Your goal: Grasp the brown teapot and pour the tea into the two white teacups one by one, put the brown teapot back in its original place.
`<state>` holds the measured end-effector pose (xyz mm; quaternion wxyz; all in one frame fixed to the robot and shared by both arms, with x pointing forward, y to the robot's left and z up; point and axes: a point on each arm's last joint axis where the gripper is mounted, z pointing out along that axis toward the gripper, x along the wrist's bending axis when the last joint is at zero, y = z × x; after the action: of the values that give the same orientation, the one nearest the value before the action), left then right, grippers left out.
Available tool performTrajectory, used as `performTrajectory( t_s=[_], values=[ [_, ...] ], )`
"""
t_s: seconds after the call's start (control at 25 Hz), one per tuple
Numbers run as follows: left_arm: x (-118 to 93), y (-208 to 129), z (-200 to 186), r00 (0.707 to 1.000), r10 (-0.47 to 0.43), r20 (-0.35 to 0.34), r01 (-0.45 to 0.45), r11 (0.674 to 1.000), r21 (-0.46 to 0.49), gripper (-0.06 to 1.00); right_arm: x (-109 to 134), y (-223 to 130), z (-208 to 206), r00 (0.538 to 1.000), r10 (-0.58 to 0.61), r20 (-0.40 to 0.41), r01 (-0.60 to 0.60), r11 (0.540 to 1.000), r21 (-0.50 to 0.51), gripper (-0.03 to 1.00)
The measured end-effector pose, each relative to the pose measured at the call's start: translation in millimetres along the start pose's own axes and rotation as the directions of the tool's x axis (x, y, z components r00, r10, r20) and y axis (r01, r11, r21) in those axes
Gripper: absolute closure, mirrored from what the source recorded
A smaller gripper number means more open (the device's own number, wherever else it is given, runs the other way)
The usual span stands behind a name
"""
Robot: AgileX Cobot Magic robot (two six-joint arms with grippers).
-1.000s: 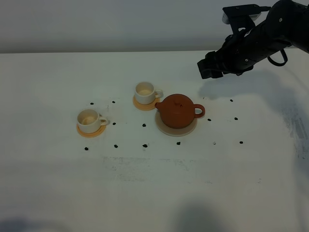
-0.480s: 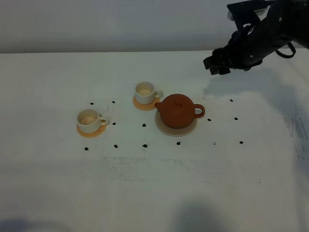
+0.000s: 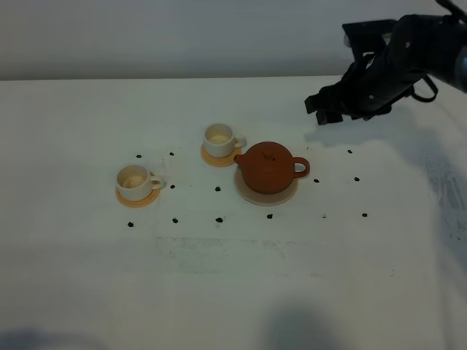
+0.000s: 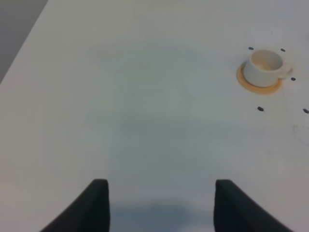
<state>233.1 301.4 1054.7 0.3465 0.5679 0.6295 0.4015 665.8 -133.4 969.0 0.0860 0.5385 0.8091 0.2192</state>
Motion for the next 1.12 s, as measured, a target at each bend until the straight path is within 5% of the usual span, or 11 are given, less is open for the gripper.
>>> performTrajectory(
  t_s=[1.12],
  values=[
    [0.0,0.0,0.0,1.000,0.000,0.000,0.000,1.000,0.000,0.45,21.8,-19.5,31.7,0.999,0.028,-0.046,-0.020,0.986,0.163,0.43]
  ],
)
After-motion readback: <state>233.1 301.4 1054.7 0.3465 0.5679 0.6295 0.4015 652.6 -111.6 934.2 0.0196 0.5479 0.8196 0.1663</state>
